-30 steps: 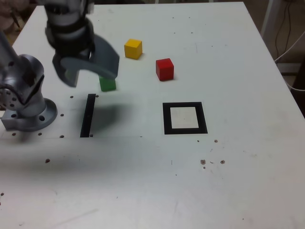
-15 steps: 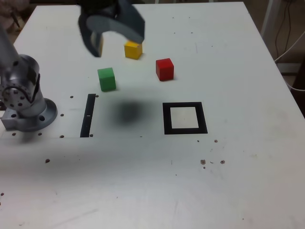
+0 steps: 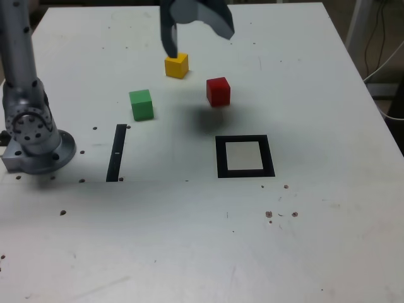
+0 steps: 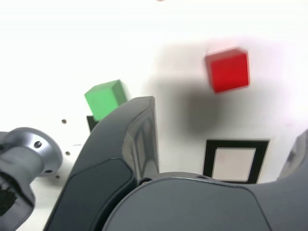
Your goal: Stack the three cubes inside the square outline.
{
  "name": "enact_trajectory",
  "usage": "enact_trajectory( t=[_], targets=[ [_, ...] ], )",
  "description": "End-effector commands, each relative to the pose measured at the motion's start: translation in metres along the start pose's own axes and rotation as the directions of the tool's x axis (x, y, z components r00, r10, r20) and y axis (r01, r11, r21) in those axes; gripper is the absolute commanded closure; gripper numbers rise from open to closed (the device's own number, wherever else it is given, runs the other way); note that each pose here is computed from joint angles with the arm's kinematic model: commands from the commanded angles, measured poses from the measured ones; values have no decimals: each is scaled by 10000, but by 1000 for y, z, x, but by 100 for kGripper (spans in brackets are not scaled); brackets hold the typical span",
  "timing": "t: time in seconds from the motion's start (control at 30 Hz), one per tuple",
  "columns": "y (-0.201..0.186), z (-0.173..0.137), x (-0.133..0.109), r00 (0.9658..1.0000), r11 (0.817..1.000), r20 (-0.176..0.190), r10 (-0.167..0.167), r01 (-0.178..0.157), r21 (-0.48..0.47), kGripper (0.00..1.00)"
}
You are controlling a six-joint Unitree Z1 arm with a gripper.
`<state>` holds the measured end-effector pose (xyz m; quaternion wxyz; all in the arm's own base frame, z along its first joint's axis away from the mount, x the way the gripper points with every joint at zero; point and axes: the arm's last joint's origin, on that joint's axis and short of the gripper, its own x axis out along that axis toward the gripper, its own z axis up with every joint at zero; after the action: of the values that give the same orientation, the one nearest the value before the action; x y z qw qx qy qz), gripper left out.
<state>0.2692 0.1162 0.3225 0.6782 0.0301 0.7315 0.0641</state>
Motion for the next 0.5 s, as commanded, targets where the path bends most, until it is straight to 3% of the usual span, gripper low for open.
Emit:
enact_trajectory(
  t=[0.0,0.23,0.47],
  targets=[
    [5,13,17,9997,9998,-250,-10,5,-201,1],
    [8,37,51,9975,9963,-648,271,-322,-794,2],
    [10,52,73,9946,9958,-1036,-25,-70,-911,3]
  ],
)
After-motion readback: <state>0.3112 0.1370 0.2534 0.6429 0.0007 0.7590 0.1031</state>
